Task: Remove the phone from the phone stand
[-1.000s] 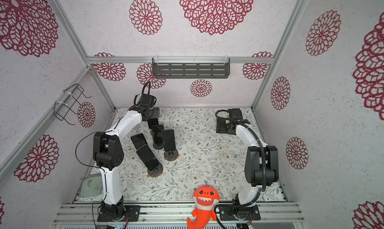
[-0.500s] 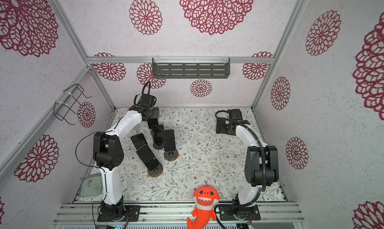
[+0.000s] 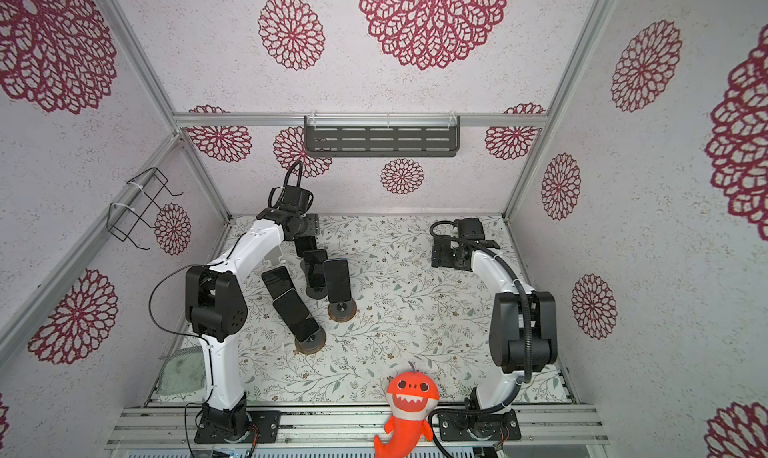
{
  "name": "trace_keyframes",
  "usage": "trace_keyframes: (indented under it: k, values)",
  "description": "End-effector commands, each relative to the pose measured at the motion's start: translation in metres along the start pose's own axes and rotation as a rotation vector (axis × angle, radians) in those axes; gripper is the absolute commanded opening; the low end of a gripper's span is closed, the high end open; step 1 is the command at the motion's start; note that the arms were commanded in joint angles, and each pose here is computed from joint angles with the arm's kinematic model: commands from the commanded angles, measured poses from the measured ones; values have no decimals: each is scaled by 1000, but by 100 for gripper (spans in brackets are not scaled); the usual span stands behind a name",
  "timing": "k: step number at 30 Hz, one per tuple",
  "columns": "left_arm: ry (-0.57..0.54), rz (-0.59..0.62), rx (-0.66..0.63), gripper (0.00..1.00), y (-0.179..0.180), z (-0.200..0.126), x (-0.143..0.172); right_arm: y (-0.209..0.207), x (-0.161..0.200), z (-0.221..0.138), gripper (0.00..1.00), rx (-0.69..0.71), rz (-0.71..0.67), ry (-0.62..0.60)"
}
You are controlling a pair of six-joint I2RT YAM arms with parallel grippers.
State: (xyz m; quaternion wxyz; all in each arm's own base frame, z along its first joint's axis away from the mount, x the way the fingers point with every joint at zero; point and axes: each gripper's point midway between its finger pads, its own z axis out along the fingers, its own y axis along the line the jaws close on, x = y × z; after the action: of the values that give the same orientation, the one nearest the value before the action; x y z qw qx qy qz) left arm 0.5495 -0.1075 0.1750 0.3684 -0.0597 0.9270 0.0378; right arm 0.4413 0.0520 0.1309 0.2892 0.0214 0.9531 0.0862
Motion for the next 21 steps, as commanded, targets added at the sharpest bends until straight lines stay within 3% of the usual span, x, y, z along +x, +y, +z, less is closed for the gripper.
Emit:
trace_keyframes:
  k: [1,18,21]
  values:
    - [-109,-11,25,71,-1,-41,-38,7,-15,-19,99,-20,-15,-51]
    - [-204,-36,46,71,-1,-86,-73,18,-16,-22,99,-82,-31,-62]
    - [-269,-67,70,70,2,-116,-92,22,-18,-25,99,-103,-32,-69]
